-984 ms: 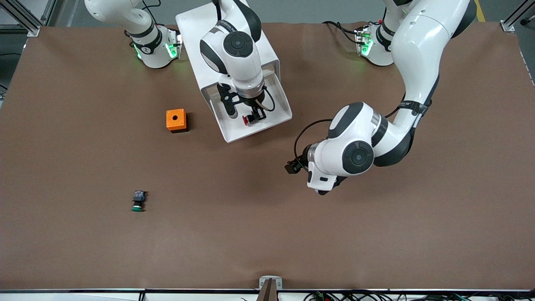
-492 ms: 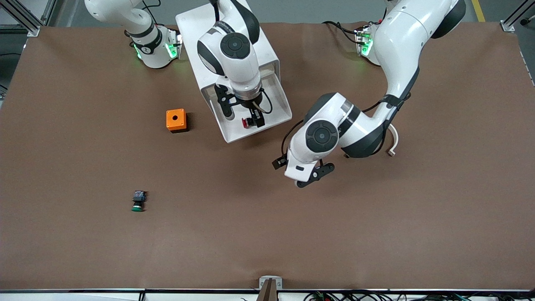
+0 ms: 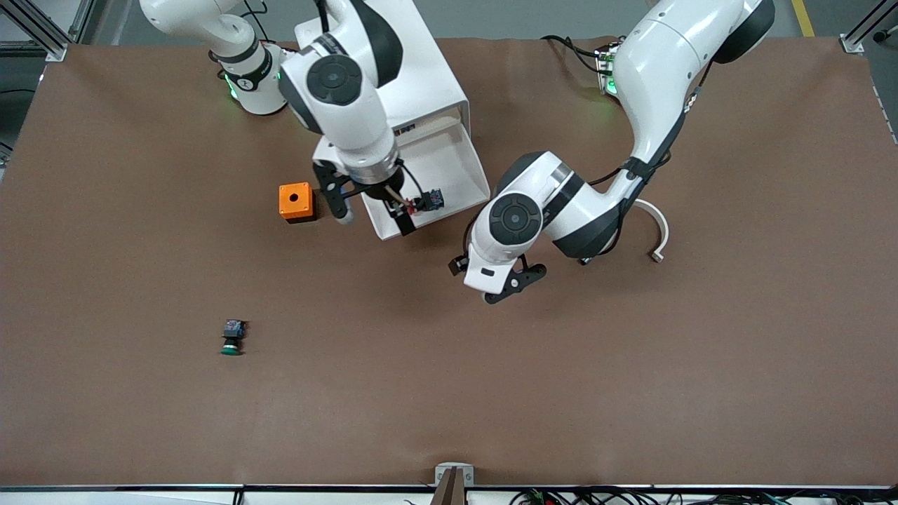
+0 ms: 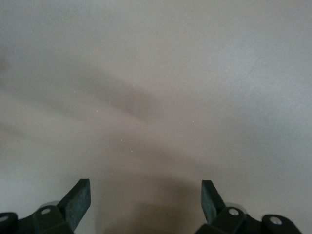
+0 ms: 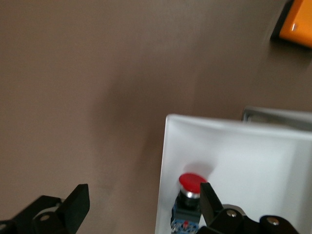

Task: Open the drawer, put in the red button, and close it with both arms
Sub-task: 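Withdraw the right gripper from the drawer while the left gripper pushes it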

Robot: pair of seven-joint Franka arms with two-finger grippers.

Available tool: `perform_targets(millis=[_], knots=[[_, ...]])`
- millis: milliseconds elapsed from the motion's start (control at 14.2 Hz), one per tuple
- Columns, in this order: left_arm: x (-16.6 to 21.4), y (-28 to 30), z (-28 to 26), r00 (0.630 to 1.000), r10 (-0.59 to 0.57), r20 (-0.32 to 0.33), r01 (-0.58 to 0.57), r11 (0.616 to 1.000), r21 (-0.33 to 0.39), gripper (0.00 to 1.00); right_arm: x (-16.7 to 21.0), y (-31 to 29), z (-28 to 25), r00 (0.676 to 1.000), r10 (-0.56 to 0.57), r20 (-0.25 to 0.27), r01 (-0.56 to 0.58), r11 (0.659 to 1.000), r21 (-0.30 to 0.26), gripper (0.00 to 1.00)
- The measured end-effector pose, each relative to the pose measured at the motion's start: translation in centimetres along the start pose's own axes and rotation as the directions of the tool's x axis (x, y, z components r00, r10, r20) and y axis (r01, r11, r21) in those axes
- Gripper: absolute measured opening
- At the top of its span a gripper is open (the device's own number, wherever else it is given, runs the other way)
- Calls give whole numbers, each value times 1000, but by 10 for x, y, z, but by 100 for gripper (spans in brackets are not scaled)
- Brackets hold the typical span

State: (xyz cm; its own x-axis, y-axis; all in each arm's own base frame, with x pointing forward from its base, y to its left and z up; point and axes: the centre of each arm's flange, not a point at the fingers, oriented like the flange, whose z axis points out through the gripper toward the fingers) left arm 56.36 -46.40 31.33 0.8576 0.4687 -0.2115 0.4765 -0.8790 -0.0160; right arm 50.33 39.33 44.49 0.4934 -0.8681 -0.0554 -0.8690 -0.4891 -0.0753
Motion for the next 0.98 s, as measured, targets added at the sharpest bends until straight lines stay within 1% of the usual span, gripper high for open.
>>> perform_targets(millis=[141,281,633,773,984], knots=[[-8,3,2,1000,3,0,-3,1000,2,100,26,-4,-22,995,-101,4,101,995,-25,100],[-15,6,3,1000,13,-1,-13,1000,2,100,54,-7,-38,986,-163,25,164,986,-33,100],[-42,15,10,999,52,1,-52,999,13,100,128,-6,-67,975,-219,43,222,973,-67,100],[-54,18,15,998,61,3,-61,998,23,100,161,-2,-80,965,-260,42,262,964,-51,100],[-63,19,22,998,66,6,-66,997,35,100,210,12,-103,934,-356,36,357,934,-26,100]])
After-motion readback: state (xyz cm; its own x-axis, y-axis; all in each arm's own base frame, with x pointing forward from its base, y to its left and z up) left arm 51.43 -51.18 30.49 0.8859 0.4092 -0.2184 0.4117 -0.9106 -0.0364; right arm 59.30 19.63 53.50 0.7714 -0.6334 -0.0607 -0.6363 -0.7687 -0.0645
